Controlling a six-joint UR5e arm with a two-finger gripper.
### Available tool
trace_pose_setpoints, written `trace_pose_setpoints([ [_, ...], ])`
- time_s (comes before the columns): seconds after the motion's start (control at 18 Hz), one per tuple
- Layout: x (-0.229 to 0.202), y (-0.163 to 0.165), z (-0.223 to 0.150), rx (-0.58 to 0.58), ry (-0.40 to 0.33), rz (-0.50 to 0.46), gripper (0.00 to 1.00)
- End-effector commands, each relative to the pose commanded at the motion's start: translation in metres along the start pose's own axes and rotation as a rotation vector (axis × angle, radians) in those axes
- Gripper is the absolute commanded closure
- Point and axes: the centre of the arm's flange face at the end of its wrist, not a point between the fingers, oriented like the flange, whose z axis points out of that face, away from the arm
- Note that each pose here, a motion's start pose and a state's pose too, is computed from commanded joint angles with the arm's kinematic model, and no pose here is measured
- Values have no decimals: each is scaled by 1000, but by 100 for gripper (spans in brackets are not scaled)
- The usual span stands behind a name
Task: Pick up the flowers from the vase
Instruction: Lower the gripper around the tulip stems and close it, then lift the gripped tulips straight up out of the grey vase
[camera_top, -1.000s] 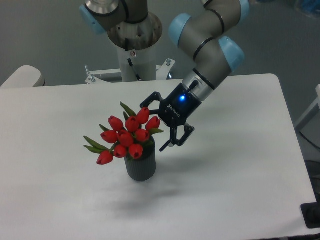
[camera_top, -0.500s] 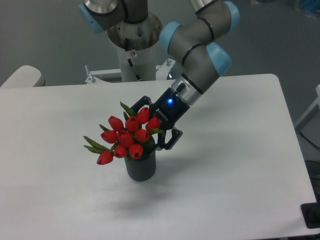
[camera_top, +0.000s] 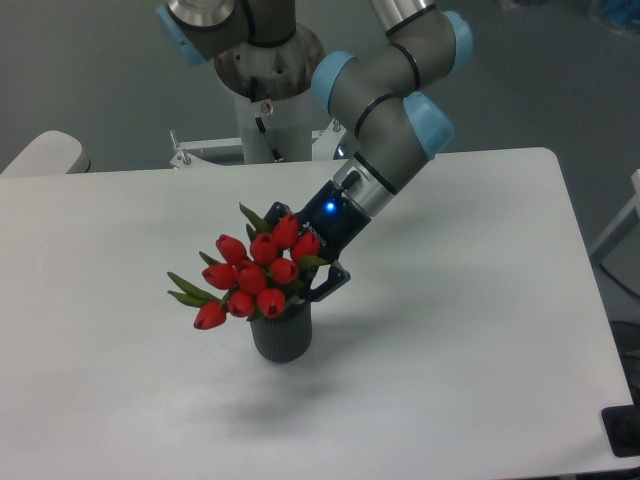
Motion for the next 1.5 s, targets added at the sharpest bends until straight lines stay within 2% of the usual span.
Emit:
trace_pose_setpoints([
  [0.17,-2,-1,-1,1,-7,8,68],
  [0.78,-8,-6,-13,35,-26,-8,68],
  [0.89,-10,-8,-21,71,-36,-34,68],
  [1.17,-2,-37,-44,138,-63,-55,68],
  [1.5,-1,-59,-58,149,-82,-65,68],
])
